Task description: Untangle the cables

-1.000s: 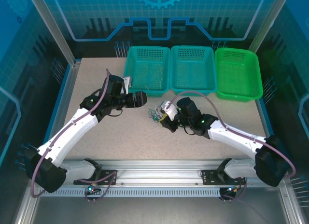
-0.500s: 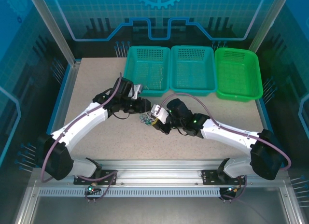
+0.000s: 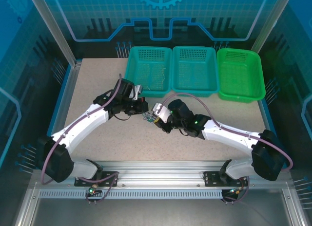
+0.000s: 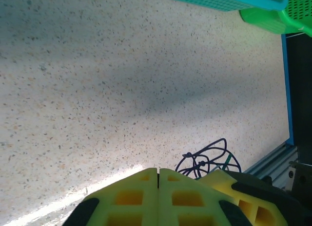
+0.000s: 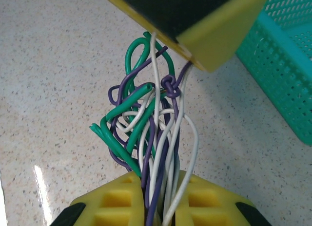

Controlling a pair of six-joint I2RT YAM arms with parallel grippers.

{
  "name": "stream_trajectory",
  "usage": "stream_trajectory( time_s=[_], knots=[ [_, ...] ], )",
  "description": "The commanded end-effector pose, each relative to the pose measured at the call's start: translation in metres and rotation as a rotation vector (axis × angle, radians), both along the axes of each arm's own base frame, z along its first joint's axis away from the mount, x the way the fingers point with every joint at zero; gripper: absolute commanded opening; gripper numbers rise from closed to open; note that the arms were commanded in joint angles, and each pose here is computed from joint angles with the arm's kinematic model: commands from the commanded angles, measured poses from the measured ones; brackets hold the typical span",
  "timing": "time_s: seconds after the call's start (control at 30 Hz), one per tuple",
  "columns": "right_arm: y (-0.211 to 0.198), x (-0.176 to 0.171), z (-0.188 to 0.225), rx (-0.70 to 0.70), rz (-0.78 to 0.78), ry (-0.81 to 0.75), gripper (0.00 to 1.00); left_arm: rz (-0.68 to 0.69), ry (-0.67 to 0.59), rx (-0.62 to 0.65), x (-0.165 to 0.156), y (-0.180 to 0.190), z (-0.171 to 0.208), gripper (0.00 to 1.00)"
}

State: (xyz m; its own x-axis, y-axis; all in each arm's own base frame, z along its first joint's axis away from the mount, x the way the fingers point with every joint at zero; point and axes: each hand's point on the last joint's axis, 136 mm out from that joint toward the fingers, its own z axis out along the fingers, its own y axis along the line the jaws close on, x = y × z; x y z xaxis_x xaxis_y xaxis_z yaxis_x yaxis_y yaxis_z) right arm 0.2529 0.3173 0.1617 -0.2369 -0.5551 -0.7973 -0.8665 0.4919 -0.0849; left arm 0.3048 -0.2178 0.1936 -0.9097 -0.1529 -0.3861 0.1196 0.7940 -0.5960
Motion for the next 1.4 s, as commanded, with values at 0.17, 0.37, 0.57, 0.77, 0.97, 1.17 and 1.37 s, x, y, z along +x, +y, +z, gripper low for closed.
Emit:
stream_trajectory(
  time_s=[0.17, 0.37, 0.57, 0.77, 0.97, 1.17, 1.37],
  knots=[
    [-0.007, 0.0, -0.008, 0.03, -0.034, 0.038, 0.05, 0.056, -0.079, -0.057, 0.007, 0.016, 0.023, 0.0],
    [-0.01, 0.007, -0.007, 0.046, -0.073, 0.055, 0.09, 0.099, -0.078, -0.002, 0.009, 0.027, 0.019, 0.0],
    [-0.043, 0.031, -0.031, 0.014, -0.271, 0.111, 0.12, 0.226, -0.116, 0.018, 0.014, 0.062, 0.032, 0.0],
    [-0.079, 0.04, -0.064, -0.009, -0.447, 0.21, 0.13, 0.302, -0.159, -0.004, 0.014, 0.089, 0.044, 0.0],
    [-0.071, 0.027, -0.08, -0.025, -0.41, 0.276, 0.14, 0.267, -0.14, -0.047, 0.016, 0.078, 0.039, 0.0],
    [-0.06, 0.007, -0.095, -0.032, -0.34, 0.335, 0.19, 0.212, -0.161, -0.092, 0.015, 0.068, 0.037, 0.0],
    [-0.048, 0.0, -0.056, 0.091, -0.262, 0.277, 0.18, 0.11, -0.154, -0.119, 0.01, 0.045, 0.027, 0.05]
  ],
)
